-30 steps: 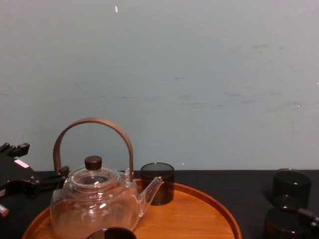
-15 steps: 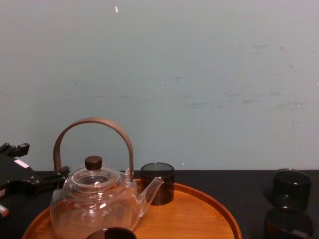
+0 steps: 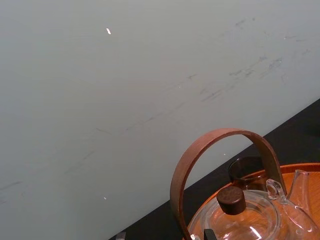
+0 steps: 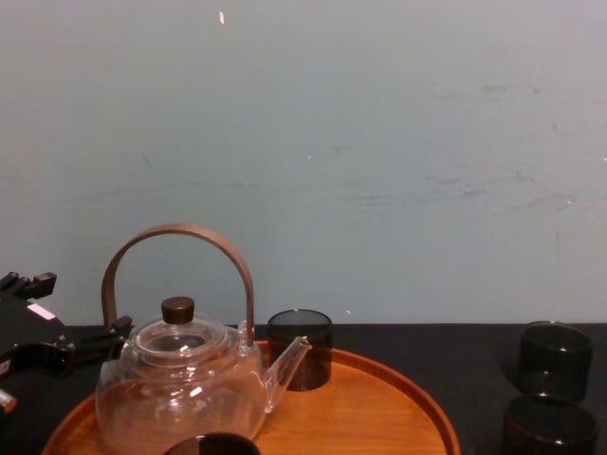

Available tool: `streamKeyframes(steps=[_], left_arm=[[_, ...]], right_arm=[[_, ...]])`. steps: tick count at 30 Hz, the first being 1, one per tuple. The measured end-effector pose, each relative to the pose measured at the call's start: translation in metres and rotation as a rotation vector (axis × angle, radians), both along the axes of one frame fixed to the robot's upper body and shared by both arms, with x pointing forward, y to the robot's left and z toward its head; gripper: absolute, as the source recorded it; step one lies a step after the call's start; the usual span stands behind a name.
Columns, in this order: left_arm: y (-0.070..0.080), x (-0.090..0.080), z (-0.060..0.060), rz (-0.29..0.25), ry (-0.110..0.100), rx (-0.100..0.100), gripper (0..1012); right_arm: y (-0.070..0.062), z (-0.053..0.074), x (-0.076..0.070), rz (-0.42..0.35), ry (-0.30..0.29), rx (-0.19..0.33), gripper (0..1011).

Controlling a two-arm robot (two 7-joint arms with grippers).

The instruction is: Pick up the glass from the table and place it on the tray.

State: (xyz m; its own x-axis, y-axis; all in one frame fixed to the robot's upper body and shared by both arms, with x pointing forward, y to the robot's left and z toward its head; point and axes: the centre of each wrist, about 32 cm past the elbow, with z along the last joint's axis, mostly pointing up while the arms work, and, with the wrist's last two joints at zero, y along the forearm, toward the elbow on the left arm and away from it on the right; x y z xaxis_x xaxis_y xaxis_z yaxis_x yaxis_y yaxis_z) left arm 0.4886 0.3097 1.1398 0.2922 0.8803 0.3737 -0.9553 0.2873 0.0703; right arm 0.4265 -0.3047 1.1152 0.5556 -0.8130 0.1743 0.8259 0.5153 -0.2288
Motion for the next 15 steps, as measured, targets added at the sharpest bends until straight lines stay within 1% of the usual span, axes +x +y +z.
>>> streamKeyframes(steps=[10,15], left_arm=[[0.000,0.000,0.000,0.000,0.000,0.000,1010],[0.000,0.000,0.000,0.000,0.000,0.000,1009]], right_arm=[[0.000,-0.005,0.005,-0.007,0.012,-0.002,1002],[0.000,-0.006,0.012,-0.008,0.015,0.001,1002]])
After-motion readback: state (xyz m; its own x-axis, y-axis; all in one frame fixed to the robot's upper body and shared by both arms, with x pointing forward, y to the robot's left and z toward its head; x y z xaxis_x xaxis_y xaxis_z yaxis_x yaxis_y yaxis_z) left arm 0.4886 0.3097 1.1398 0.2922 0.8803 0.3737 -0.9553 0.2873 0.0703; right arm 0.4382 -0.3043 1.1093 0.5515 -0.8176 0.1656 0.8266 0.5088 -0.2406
